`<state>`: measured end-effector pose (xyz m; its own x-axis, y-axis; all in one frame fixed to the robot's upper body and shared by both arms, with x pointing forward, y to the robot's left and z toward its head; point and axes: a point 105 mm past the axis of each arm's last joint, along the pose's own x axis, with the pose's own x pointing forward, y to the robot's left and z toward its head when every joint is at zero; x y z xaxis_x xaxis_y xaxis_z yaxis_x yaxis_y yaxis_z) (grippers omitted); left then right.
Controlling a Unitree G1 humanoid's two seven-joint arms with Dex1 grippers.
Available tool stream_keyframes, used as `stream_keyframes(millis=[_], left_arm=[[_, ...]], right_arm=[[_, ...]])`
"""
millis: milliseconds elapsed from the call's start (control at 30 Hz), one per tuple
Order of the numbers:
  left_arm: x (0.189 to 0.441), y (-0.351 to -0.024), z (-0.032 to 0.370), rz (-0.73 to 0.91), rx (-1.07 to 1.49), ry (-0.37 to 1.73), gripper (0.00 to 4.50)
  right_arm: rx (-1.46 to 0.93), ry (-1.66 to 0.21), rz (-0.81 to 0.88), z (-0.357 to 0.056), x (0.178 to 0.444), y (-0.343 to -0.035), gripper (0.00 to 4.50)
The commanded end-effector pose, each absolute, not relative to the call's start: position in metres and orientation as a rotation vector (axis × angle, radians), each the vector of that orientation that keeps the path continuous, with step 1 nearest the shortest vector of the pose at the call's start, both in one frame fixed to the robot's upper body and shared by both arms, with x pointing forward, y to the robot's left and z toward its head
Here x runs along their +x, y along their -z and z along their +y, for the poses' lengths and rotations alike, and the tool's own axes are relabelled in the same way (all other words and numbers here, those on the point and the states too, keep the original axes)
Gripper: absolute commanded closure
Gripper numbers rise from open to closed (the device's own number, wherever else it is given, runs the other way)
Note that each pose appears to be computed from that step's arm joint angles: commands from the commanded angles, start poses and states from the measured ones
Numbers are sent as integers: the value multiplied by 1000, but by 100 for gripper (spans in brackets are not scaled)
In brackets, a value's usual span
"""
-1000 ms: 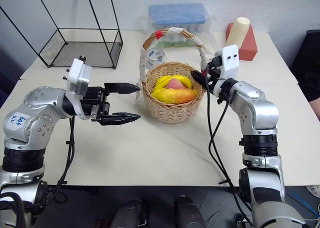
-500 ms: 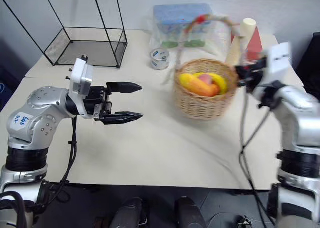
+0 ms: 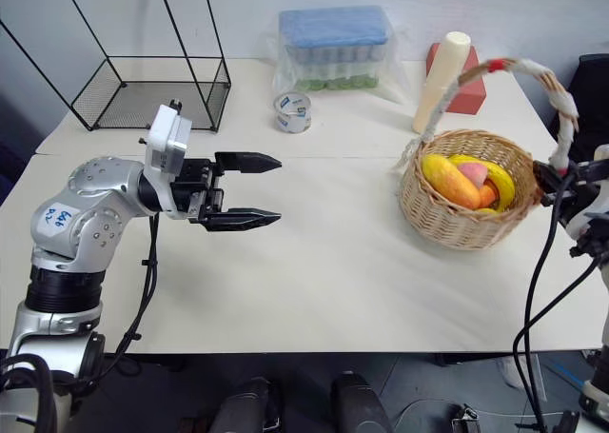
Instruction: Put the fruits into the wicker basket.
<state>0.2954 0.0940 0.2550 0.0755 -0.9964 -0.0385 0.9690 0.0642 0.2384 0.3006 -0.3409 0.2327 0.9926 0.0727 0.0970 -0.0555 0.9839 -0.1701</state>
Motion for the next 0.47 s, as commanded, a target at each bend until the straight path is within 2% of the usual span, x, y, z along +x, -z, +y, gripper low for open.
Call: stream_keyframes(millis=[33, 133, 333, 467], left_arm=[[295, -263, 96, -186, 245, 1497, 0], [297, -262, 98, -183, 245, 1485, 0], [299, -259, 102, -183, 230, 1473, 0], [298, -257, 103, -186, 232, 1481, 0]], right_arm=[[-201, -66, -176, -344, 279, -255, 187], [-118, -154, -94, -346, 249, -253, 93], [-49, -217, 31, -366, 181, -268, 93], [-39, -225, 75, -368, 163, -272, 93]])
